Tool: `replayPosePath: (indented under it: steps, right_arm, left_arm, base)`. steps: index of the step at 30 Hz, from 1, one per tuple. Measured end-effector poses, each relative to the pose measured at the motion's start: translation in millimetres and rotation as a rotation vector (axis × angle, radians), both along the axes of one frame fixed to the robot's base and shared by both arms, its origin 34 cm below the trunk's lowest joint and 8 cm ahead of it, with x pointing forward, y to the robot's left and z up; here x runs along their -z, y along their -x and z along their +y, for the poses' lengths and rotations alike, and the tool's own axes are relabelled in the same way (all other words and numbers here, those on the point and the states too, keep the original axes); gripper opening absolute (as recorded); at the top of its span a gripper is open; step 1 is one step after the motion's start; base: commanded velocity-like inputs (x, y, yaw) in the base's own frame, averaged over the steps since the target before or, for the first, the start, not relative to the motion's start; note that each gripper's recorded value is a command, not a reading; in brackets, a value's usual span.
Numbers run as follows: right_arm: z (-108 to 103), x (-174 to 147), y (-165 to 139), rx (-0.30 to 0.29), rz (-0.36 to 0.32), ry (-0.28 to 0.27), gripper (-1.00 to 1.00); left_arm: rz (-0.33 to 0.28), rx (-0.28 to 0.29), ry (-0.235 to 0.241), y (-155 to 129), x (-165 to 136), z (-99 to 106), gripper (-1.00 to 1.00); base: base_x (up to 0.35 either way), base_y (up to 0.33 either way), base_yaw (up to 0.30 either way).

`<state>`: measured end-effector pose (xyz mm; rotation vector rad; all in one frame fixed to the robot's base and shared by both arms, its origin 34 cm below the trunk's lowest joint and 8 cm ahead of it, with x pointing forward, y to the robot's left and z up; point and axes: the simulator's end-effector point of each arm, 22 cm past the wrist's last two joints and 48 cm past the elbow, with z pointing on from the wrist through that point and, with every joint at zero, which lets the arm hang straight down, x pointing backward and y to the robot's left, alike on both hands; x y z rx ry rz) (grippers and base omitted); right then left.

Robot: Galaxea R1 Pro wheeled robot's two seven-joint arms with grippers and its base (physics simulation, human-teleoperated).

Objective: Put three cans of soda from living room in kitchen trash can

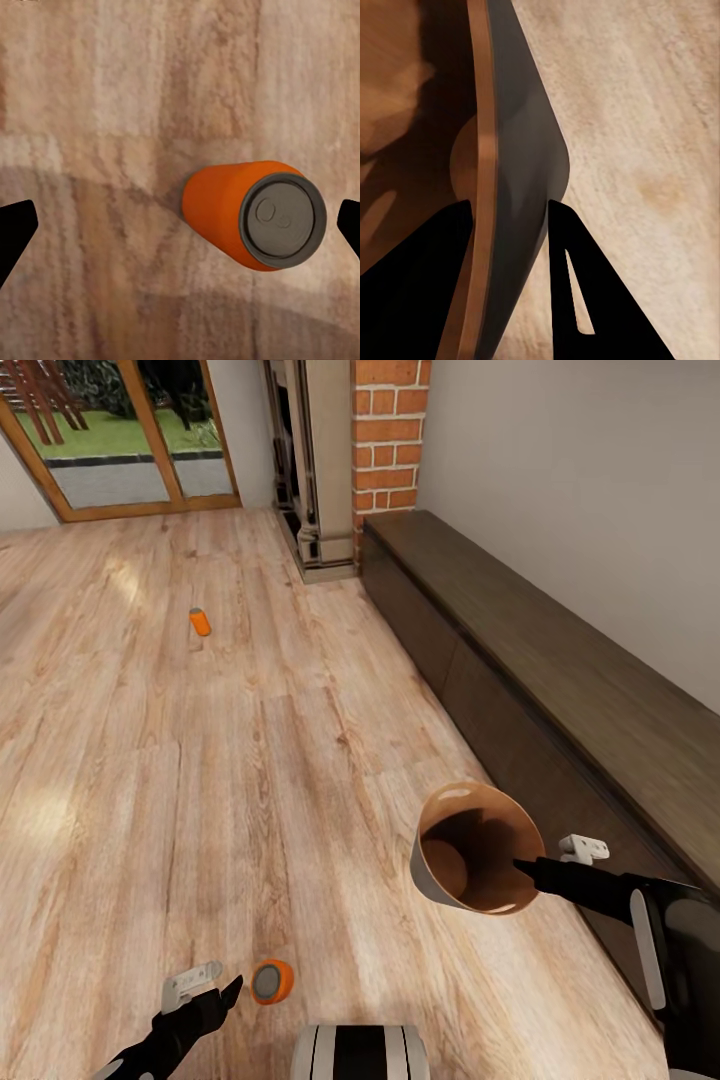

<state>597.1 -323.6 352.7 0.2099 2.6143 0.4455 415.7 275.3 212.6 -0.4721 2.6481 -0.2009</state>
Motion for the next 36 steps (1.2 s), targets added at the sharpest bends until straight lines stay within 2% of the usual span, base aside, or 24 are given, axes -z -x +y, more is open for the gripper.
replayPosePath:
  steps: [30,36]
  right_arm:
    - [-0.5,-0.2,0.0,-0.005,0.0,0.003,-1.0]
    - [0.0,-0.2,0.0,-0.004,0.0,0.001,-1.0]
  left_arm:
    - [0.004,-0.001,0.005,0.2,-0.1,-2.4,1.0]
    - [0.005,0.028,0.023,0.0,0.2,-17.6,1.0]
  base:
    - [0.0,0.0,0.0]
    - [0.0,0.0,0.0]
